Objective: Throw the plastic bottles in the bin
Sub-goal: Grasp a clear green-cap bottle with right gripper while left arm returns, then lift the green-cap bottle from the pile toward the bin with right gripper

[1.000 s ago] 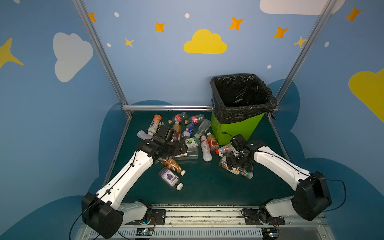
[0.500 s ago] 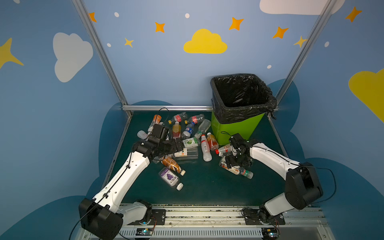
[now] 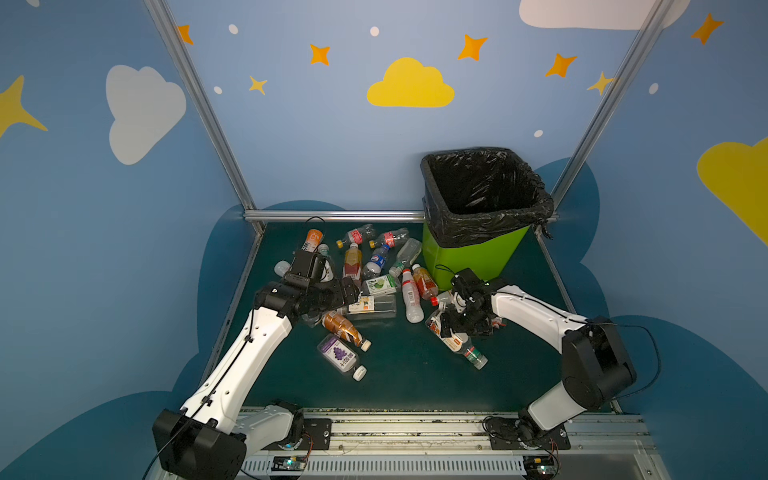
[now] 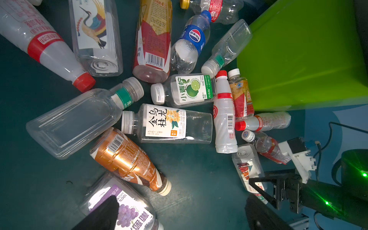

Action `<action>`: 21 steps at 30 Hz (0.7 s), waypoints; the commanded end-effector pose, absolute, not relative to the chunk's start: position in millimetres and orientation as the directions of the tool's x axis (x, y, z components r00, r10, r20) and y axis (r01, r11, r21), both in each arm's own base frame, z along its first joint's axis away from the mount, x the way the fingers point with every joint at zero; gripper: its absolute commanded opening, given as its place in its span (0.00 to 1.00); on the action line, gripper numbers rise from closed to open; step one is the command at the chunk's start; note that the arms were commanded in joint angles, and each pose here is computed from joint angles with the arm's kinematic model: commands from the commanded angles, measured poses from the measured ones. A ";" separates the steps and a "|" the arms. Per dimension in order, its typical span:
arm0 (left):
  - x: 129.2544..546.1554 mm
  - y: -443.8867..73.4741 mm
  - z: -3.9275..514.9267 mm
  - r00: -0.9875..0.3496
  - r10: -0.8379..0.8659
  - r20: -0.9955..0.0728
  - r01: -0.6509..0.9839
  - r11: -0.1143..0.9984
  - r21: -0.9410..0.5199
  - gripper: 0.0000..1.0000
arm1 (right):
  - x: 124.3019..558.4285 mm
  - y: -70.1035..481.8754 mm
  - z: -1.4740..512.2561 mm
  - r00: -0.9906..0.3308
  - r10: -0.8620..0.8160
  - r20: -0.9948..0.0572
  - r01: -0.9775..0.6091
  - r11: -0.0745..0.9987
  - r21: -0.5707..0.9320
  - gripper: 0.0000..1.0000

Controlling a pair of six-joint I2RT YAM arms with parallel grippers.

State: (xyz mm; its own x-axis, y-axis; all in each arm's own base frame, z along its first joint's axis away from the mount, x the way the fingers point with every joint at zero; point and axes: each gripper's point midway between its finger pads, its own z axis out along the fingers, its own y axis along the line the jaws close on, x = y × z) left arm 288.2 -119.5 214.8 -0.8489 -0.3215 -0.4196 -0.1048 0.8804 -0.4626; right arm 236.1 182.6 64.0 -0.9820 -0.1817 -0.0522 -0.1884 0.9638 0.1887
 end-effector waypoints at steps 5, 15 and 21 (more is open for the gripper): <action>280.3 -116.6 211.8 -0.860 -0.308 -0.408 -0.091 0.878 -0.470 1.00 | 233.6 219.5 68.1 -0.974 -0.224 -0.024 -0.223 0.948 0.226 0.94; 267.5 -104.3 204.7 -0.853 -0.332 -0.402 -0.118 0.874 -0.471 1.00 | 211.3 257.1 74.1 -0.962 -0.272 0.013 -0.257 0.922 0.290 0.94; 261.6 -100.7 199.9 -0.852 -0.342 -0.396 -0.127 0.870 -0.477 1.00 | 207.9 247.5 73.4 -0.951 -0.310 -0.009 -0.306 0.931 0.199 0.95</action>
